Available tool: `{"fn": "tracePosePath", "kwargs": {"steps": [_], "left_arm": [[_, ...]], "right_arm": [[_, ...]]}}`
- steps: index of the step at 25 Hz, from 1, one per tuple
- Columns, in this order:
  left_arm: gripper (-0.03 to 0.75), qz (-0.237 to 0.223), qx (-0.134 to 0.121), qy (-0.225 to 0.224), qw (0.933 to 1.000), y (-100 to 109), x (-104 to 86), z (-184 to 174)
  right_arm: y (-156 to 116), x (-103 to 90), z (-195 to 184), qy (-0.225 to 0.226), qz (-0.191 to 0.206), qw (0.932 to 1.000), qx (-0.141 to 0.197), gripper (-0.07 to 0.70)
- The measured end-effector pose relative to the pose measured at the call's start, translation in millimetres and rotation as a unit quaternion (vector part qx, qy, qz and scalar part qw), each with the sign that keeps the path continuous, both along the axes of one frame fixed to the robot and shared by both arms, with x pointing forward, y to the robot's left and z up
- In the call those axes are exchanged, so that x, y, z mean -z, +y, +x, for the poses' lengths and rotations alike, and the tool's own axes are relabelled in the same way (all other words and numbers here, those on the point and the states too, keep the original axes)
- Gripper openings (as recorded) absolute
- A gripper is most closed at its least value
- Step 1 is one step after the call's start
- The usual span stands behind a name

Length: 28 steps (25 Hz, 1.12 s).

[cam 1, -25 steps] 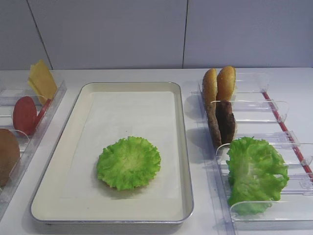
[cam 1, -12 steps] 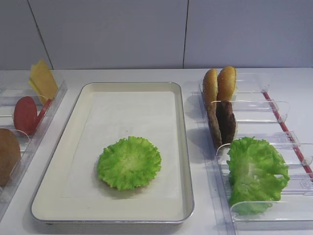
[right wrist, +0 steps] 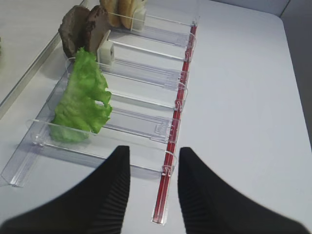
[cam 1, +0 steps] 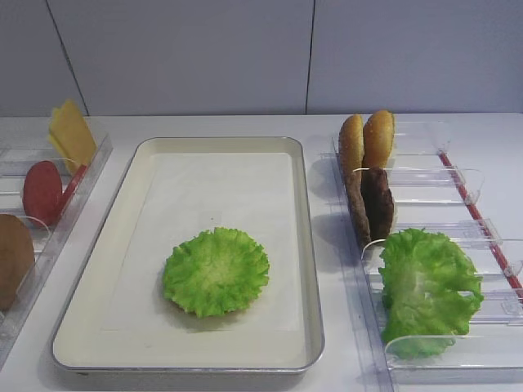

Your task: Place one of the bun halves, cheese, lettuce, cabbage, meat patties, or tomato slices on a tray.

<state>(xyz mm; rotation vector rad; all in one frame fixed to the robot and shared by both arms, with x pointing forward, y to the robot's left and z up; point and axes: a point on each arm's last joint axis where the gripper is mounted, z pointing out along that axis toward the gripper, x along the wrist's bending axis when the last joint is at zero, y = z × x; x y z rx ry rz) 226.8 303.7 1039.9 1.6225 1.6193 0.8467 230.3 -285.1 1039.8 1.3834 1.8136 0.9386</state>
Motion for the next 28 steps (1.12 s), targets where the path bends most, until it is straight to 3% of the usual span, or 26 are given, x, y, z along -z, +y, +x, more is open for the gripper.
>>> {"fn": "tracePosePath", "kwargs": {"steps": [28], "left_arm": [[0.545,0.0,0.0,0.0,1.0,0.0,0.0,0.0]], "right_arm": [[0.0,0.0,0.0,0.0,0.0,1.0,0.0,0.275]]}}
